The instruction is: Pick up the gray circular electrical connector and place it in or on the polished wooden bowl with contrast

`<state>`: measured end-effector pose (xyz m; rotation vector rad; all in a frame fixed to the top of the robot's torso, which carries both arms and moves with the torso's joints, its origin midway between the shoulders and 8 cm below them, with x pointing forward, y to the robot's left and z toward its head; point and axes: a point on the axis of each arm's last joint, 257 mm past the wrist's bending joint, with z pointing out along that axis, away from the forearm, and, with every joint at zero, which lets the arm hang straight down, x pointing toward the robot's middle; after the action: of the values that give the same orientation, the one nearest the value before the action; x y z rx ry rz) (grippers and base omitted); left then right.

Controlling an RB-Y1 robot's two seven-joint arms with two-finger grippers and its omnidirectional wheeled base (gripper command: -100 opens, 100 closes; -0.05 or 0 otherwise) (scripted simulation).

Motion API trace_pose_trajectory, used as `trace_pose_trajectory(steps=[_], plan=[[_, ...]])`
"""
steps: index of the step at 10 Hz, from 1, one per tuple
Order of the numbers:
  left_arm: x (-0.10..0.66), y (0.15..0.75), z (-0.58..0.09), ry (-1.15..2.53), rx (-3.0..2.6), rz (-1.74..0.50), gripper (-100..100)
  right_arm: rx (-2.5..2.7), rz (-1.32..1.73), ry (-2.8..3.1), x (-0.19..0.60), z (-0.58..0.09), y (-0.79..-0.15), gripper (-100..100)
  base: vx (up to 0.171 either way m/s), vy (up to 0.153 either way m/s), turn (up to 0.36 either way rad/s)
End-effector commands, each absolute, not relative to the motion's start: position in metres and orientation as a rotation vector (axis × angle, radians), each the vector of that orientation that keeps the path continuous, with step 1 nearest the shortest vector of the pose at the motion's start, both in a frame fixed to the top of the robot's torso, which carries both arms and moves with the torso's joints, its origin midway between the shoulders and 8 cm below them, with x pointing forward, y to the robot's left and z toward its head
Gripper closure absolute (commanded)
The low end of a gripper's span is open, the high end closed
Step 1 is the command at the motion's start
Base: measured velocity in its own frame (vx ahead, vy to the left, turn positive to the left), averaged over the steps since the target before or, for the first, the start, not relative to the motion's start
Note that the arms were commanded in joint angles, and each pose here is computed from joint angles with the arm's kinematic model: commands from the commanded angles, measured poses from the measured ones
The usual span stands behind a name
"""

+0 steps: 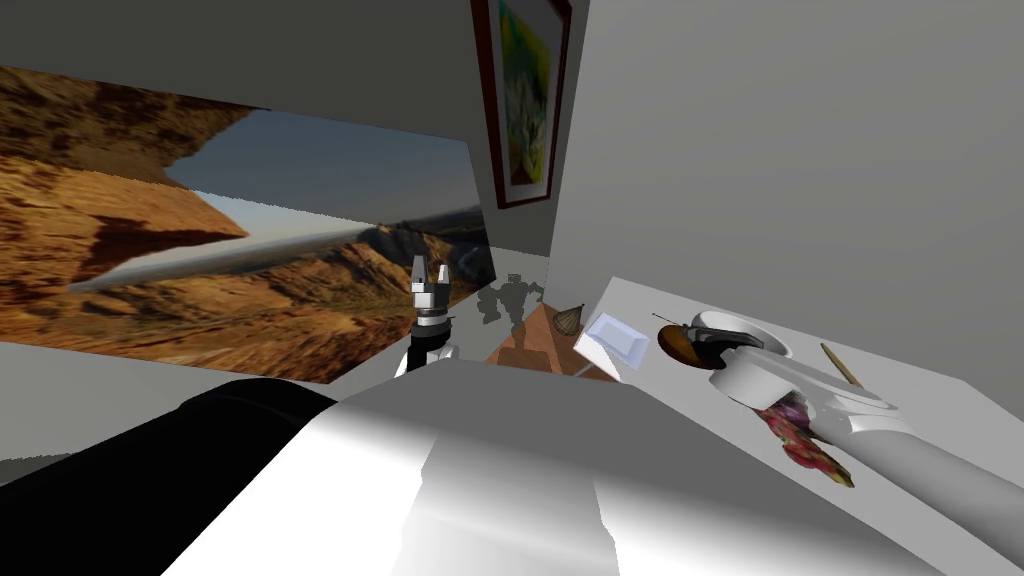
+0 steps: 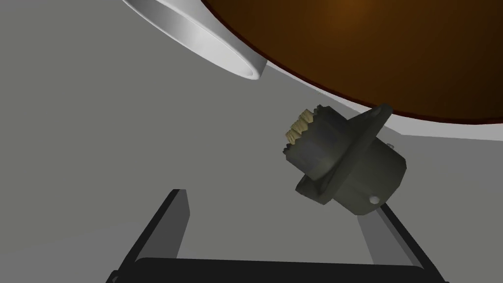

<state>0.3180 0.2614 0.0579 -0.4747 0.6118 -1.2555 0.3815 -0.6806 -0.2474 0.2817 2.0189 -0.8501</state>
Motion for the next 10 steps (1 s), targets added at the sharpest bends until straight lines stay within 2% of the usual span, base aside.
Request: trace_pose_trajectory(steps=[1,7,8,10], plan=[[0.318,0.261,0.058,0.612,-0.475,-1.256,0,0.283,-0.851,2.020,0.382,-0.239,-0.682,-100,-0.007,0.005,0.005],[0.318,0.261,0.058,0.612,-0.475,-1.256,0,0.282,-0.849,2.026,0.385,-0.219,-0.683,-100,-0.005,0.004,0.004],[0.318,0.261,0.058,0.612,-0.475,-1.256,0,0.282,-0.850,2.026,0.386,-0.218,-0.683,0,0.000,0.000,0.000],[0.318,0.261,0.058,0.612,-0.475,-1.256,0,0.282,-0.850,2.026,0.386,-0.218,-0.683,0,0.000,0.000,0.000]])
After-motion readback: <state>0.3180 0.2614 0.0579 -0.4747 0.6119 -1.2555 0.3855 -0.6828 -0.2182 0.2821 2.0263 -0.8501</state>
